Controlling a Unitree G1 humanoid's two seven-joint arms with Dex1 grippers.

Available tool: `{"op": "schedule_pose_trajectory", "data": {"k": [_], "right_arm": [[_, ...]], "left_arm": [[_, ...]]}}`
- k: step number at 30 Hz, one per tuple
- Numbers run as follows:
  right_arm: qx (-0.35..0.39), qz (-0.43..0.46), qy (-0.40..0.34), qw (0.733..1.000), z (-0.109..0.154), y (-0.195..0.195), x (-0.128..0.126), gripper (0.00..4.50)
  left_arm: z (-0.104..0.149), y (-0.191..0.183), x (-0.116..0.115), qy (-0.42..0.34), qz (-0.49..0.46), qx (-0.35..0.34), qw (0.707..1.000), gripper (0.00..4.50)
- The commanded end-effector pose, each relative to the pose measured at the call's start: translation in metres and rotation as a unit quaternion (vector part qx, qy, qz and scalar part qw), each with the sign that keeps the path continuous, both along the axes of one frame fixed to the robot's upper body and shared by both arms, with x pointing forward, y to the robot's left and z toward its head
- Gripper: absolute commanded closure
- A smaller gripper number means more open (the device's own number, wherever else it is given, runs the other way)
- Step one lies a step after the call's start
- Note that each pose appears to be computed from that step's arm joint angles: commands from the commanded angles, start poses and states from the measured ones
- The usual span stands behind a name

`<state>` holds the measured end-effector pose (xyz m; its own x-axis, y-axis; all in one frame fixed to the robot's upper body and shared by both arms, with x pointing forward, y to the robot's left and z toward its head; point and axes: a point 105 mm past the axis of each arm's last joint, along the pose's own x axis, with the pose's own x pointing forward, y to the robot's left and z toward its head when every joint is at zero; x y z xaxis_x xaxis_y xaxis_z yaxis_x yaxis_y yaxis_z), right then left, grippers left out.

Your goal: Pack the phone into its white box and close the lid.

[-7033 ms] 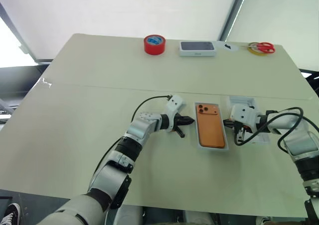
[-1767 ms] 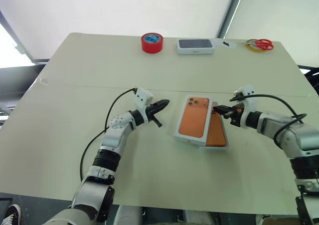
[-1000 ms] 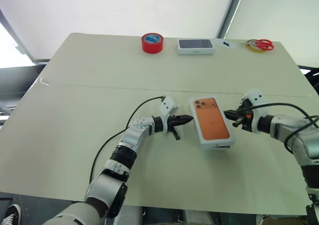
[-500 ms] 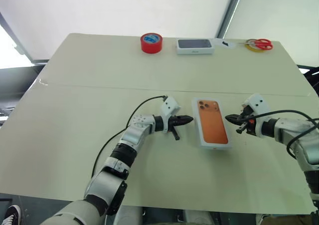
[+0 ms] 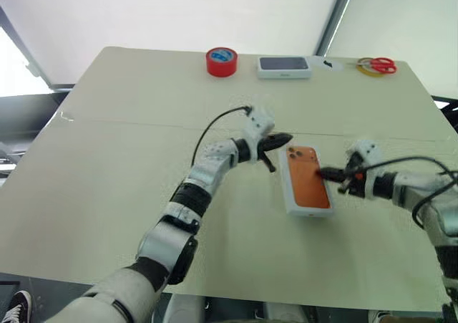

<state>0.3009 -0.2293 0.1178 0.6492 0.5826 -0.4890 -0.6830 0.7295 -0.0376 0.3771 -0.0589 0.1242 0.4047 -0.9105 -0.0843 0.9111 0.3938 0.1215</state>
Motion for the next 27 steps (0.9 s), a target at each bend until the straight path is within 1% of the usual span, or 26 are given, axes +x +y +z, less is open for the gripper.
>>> {"op": "schedule_pose_trajectory", "data": {"k": [1, 3, 5, 6, 7, 8, 9, 11, 12, 14, 15, 16, 17, 18, 19, 21, 23, 25, 27], "right_arm": [[-0.061, 0.037, 0.016, 0.997, -0.019, 0.003, -0.015, 4.47], [-0.086, 0.037, 0.023, 0.995, -0.028, 0.002, -0.017, 4.47], [-0.109, 0.027, 0.028, 0.993, -0.035, -0.002, -0.016, 4.47], [-0.091, 0.019, 0.04, 0.995, -0.035, -0.001, -0.014, 4.47], [-0.042, 0.011, 0.044, 0.998, -0.026, 0.005, -0.011, 4.24], [-0.004, -0.001, 0.039, 0.999, -0.017, 0.009, -0.005, 3.92], [0.011, -0.007, 0.021, 1.0, -0.009, 0.01, 0.002, 3.63], [0.011, -0.016, -0.016, 1.0, 0.005, 0.01, 0.011, 2.69], [0.018, -0.021, -0.028, 0.999, 0.01, 0.011, 0.014, 2.13], [0.049, -0.026, -0.044, 0.997, 0.022, 0.013, 0.019, 1.13], [0.053, -0.032, -0.054, 0.997, 0.026, 0.012, 0.021, 1.08], [0.051, -0.036, -0.065, 0.996, 0.029, 0.011, 0.024, 1.08], [0.052, -0.037, -0.072, 0.995, 0.031, 0.01, 0.025, 1.08], [0.068, -0.029, -0.084, 0.994, 0.035, 0.011, 0.026, 1.08], [0.063, -0.028, -0.105, 0.992, 0.038, 0.008, 0.028, 1.08], [0.023, -0.047, -0.167, 0.985, 0.042, -0.003, 0.035, 1.08], [0.043, -0.017, -0.127, 0.991, 0.034, -0.005, 0.029, 1.08], [0.041, 0.002, -0.136, 0.99, 0.038, -0.01, 0.025, 1.08], [0.012, 0.02, -0.166, 0.986, 0.041, -0.017, 0.022, 1.08]], "left_arm": [[-0.038, 0.002, -0.004, 0.023, -0.007, 0.075, 0.997, 4.5], [-0.055, 0.007, -0.007, 0.03, -0.016, 0.111, 0.993, 4.5], [-0.059, 0.013, -0.006, 0.047, -0.012, 0.111, 0.993, 4.5], [-0.048, 0.016, -0.003, 0.075, -0.01, 0.063, 0.995, 4.5], [-0.037, 0.019, 0.001, 0.09, -0.006, 0.024, 0.996, 4.25], [-0.024, 0.023, 0.002, 0.083, -0.016, -0.003, 0.996, 3.95], [-0.013, 0.028, 0.003, 0.065, -0.018, -0.023, 0.997, 3.66], [0.004, 0.042, 0.007, 0.03, -0.008, -0.042, 0.999, 2.72], [0.011, 0.051, 0.008, 0.016, 0.0, -0.047, 0.999, 2.15], [0.024, 0.079, 0.009, -0.027, 0.025, -0.044, 0.998, 1.16], [0.028, 0.092, 0.007, -0.041, 0.033, -0.039, 0.998, 0.68], [0.032, 0.11, 0.005, -0.059, 0.055, -0.032, 0.996, 0.3], [0.036, 0.125, 0.002, -0.078, 0.07, -0.025, 0.994, 0.3], [0.036, 0.143, -0.004, -0.062, 0.079, -0.026, 0.995, 0.3], [0.036, 0.157, -0.011, -0.041, 0.082, -0.034, 0.995, 0.3], [0.034, 0.191, -0.024, -0.042, 0.11, -0.017, 0.993, 0.3], [0.031, 0.221, -0.039, -0.043, 0.139, 0.015, 0.989, 0.3], [0.027, 0.245, -0.056, -0.037, 0.158, 0.038, 0.986, 0.3], [0.025, 0.261, -0.071, -0.036, 0.174, 0.053, 0.983, 0.3]]}}
